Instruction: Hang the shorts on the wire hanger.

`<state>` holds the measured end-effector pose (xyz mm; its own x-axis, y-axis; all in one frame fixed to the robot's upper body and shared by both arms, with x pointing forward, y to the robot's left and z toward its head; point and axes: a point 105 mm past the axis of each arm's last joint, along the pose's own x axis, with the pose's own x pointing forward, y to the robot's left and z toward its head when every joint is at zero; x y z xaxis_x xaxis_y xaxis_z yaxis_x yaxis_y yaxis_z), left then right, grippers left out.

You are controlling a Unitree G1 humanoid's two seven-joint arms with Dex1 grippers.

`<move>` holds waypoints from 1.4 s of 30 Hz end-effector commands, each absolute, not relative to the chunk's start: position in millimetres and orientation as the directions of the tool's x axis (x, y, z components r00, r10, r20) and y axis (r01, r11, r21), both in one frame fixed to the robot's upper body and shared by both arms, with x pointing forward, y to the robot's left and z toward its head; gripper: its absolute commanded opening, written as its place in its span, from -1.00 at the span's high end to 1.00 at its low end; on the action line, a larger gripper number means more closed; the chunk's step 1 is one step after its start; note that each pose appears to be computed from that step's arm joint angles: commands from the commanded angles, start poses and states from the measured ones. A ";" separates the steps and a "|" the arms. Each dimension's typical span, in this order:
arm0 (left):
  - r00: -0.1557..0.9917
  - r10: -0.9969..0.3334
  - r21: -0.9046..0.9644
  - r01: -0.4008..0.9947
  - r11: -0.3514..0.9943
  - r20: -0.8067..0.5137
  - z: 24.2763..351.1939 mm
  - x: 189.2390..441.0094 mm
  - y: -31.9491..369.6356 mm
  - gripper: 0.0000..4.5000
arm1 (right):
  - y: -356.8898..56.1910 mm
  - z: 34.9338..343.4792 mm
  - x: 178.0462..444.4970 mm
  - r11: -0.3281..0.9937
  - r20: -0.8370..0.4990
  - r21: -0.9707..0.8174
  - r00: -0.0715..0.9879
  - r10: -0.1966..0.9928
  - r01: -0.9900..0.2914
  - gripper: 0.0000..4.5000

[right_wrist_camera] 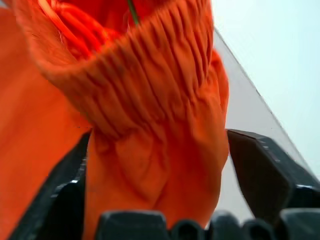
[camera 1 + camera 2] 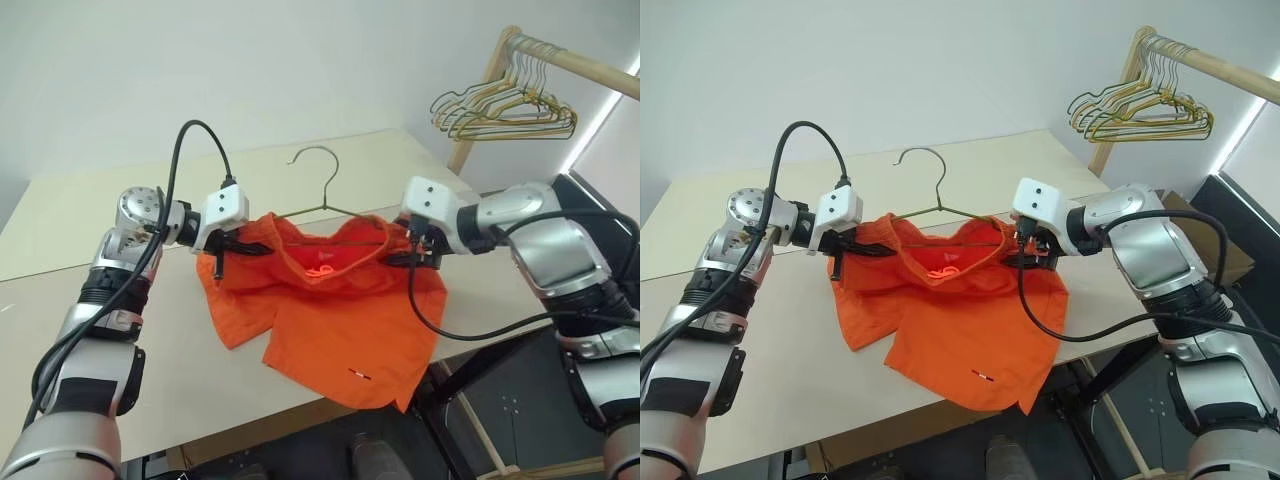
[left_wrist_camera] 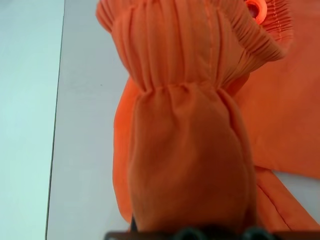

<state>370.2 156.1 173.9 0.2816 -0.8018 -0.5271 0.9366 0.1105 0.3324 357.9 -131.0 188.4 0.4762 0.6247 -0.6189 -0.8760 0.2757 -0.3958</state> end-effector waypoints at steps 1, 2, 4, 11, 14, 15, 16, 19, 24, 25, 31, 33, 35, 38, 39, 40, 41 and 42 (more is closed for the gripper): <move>0.300 -0.820 0.403 0.910 0.093 -0.488 198.1 370.1 153.0 1.00 | -128.8 202.9 361.0 0.227 -0.612 -0.447 0.481 0.627 -0.865 -0.11; 0.298 -0.821 0.404 0.910 0.091 -0.487 198.3 369.7 152.7 1.00 | -128.9 202.5 361.7 0.222 -0.616 -0.445 0.476 0.627 -0.868 0.07; 0.293 -0.824 0.406 0.910 0.084 -0.485 198.2 368.7 151.9 1.00 | -128.9 201.6 363.2 0.213 -0.624 -0.438 0.466 0.627 -0.873 0.39; 0.288 -0.825 0.435 0.899 0.057 -0.486 196.9 365.9 150.0 1.00 | -125.5 202.8 358.7 0.185 -0.626 -0.407 0.420 0.657 -0.895 0.99; 0.325 -0.823 0.483 0.873 0.071 -0.466 198.7 368.7 148.8 1.00 | -130.7 200.1 353.9 0.200 -0.630 -0.377 0.409 0.660 -0.904 0.99; 0.341 -0.822 0.501 0.862 0.079 -0.457 199.4 370.0 148.2 1.00 | -132.9 199.0 352.5 0.208 -0.632 -0.367 0.407 0.660 -0.907 0.99; 0.367 -0.820 0.524 0.846 0.098 -0.439 201.5 372.6 147.3 0.87 | -136.0 198.0 350.7 0.228 -0.628 -0.347 0.407 0.663 -0.909 1.00; 0.360 -0.833 0.519 0.848 0.105 -0.420 206.0 371.4 145.6 0.55 | -144.4 196.6 344.0 0.275 -0.617 -0.303 0.408 0.673 -0.912 1.00; 0.321 -0.868 0.505 0.858 0.097 -0.379 210.9 363.3 144.4 -0.20 | -155.5 192.7 330.7 0.334 -0.607 -0.259 0.422 0.673 -0.906 1.00; 0.331 -0.869 0.521 0.847 0.103 -0.367 216.0 363.5 146.6 -0.33 | -159.6 189.9 327.1 0.358 -0.608 -0.243 0.429 0.668 -0.901 1.00; 0.514 -0.850 0.766 0.591 0.253 -0.116 270.4 372.7 143.1 -0.99 | -194.8 169.5 308.4 0.583 -0.604 -0.106 0.518 0.606 -0.806 1.00; 0.588 -0.808 0.851 0.441 0.287 -0.032 282.6 378.5 135.6 -0.99 | -211.4 166.2 303.7 0.671 -0.599 -0.056 0.562 0.570 -0.739 1.00; 0.631 -0.776 0.913 0.311 0.264 0.009 288.0 382.3 128.2 -0.99 | -229.2 163.4 300.3 0.758 -0.598 -0.006 0.609 0.520 -0.653 1.00; 0.615 -0.788 0.961 0.235 0.146 -0.031 281.9 378.8 111.2 -0.99 | -261.7 158.9 296.3 0.887 -0.609 0.072 0.684 0.401 -0.456 1.00; 0.603 -0.796 0.971 0.215 0.105 -0.048 278.7 376.9 105.6 -0.99 | -270.0 157.5 294.6 0.914 -0.613 0.091 0.701 0.365 -0.396 1.00; 0.591 -0.804 0.980 0.192 0.058 -0.069 274.9 374.9 99.1 -0.99 | -281.1 155.8 293.6 0.944 -0.617 0.106 0.724 0.308 -0.311 1.00; 0.582 -0.809 0.984 0.175 0.027 -0.081 272.4 373.7 94.5 -0.99 | -288.5 154.5 292.6 0.960 -0.620 0.116 0.737 0.270 -0.254 1.00; 0.571 -0.816 0.986 0.166 0.011 -0.087 270.8 372.9 89.5 -0.99 | -296.3 153.5 291.0 0.972 -0.623 0.122 0.747 0.231 -0.199 1.00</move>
